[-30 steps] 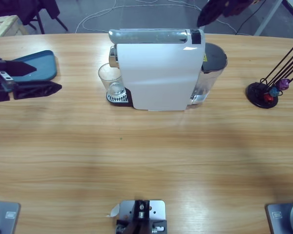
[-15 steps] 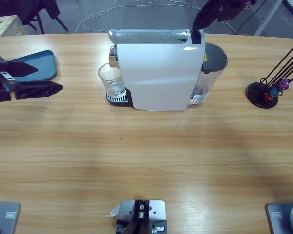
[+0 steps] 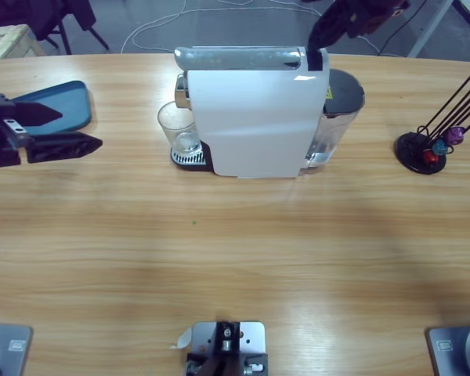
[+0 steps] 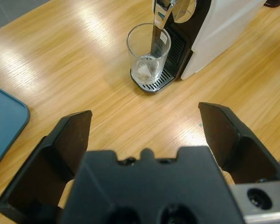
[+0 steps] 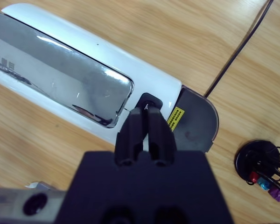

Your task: Pour coffee

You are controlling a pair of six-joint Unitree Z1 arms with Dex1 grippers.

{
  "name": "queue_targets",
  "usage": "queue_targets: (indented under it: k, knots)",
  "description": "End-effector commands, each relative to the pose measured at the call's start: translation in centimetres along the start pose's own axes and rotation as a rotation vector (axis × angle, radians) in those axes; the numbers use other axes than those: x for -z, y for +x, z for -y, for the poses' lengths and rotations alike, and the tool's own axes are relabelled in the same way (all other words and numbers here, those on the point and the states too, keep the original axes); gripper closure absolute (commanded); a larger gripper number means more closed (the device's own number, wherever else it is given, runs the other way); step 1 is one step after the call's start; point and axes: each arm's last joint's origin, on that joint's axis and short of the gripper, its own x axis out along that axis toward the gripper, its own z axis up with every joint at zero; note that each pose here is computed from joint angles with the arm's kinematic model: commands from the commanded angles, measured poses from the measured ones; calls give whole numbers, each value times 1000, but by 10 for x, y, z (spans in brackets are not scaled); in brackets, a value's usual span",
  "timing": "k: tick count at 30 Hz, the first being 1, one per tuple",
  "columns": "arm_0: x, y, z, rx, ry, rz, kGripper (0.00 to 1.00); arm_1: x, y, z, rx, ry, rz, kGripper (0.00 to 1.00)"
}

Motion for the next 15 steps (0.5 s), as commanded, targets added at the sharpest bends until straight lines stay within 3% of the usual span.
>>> queue_targets:
  k: [1, 2, 3, 6, 15]
  knots:
    - [8, 9, 1, 2, -11, -32, 0, -2, -27, -4, 20, -82, 56, 570]
    - [7, 8, 1, 5, -11, -27, 0, -1, -44, -7, 3, -90, 93, 57]
    - [6, 7, 1, 5, -10, -21, 0, 2, -56, -8, -22, -93, 115, 0]
    - [4, 2, 3, 9, -11, 0, 0, 15, -63, -14, -96, -106, 106, 0]
    - [4, -5, 5, -3, -23, 14, 0, 33, -70, -11, -101, -67, 120, 0]
